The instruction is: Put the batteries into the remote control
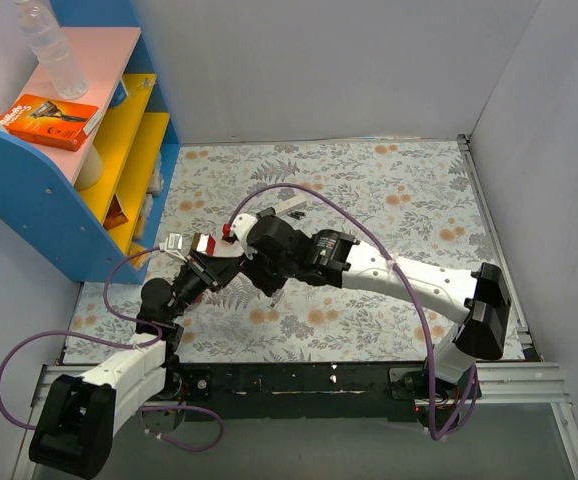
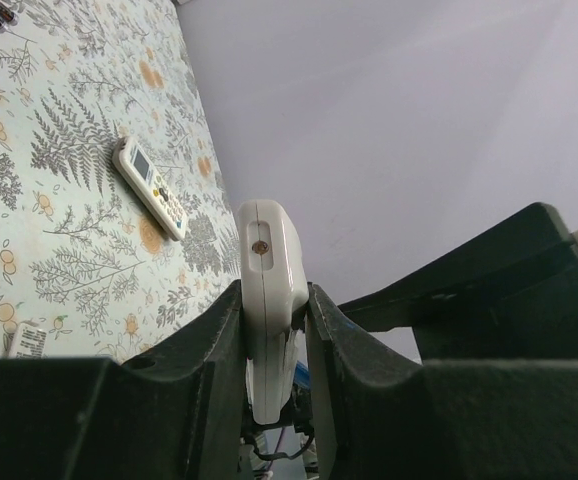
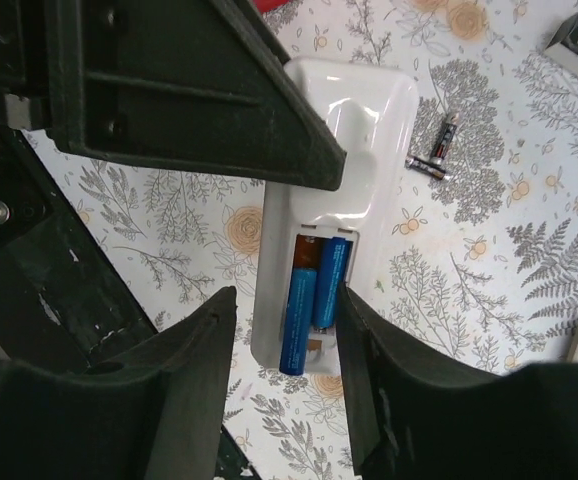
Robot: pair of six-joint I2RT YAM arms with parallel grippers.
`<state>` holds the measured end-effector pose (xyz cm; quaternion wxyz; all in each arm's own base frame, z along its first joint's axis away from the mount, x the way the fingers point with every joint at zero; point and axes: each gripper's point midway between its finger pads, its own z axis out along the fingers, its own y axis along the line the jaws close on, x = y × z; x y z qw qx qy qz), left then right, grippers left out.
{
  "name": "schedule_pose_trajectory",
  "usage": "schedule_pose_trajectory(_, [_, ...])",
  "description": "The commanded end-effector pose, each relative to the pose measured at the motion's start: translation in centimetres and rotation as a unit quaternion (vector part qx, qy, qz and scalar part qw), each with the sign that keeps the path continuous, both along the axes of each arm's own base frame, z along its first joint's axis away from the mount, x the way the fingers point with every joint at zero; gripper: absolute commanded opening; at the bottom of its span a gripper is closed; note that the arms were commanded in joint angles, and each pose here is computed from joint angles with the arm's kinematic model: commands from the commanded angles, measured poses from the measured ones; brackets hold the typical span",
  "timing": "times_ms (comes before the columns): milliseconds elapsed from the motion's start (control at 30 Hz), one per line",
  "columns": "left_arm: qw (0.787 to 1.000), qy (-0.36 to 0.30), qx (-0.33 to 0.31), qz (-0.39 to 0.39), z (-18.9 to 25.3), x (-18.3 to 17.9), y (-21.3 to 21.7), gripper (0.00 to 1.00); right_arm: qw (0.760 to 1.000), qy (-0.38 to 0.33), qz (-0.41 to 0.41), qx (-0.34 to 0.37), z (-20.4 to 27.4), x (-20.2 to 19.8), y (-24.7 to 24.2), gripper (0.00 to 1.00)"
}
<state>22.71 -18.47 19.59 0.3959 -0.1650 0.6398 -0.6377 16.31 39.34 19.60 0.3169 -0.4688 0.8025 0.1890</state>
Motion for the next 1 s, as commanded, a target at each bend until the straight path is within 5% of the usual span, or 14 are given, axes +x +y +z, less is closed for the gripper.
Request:
schedule_pose_trajectory(0, [0.997, 0.076, -0.026, -0.007, -4.1, -2.2, 0.4, 0.00, 0.995, -0.064, 0.003, 0.073, 7.0, 1.1, 0.5, 0.52])
schedule_pose_trajectory(233, [0.994, 0.088, -0.062, -0.022, -3.0, -2.7, 0.2, 0.00, 0.990, -0.114, 0.040, 0.067, 7.8, 1.2, -2.2, 0.49])
schedule_pose_trajectory(467, [0.991, 0.090, -0.087, -0.041, -1.6, -3.0, 0.0, 0.00, 0.966, -0.137, 0.191, 0.103, 7.4, -2.4, -3.6, 0.38])
schedule_pose_trajectory(967, [0.991, 0.083, -0.092, -0.046, -0.6, -3.2, -0.1, 0.00, 0.957, -0.135, 0.235, 0.100, 5.0, -3.1, -2.7, 0.29])
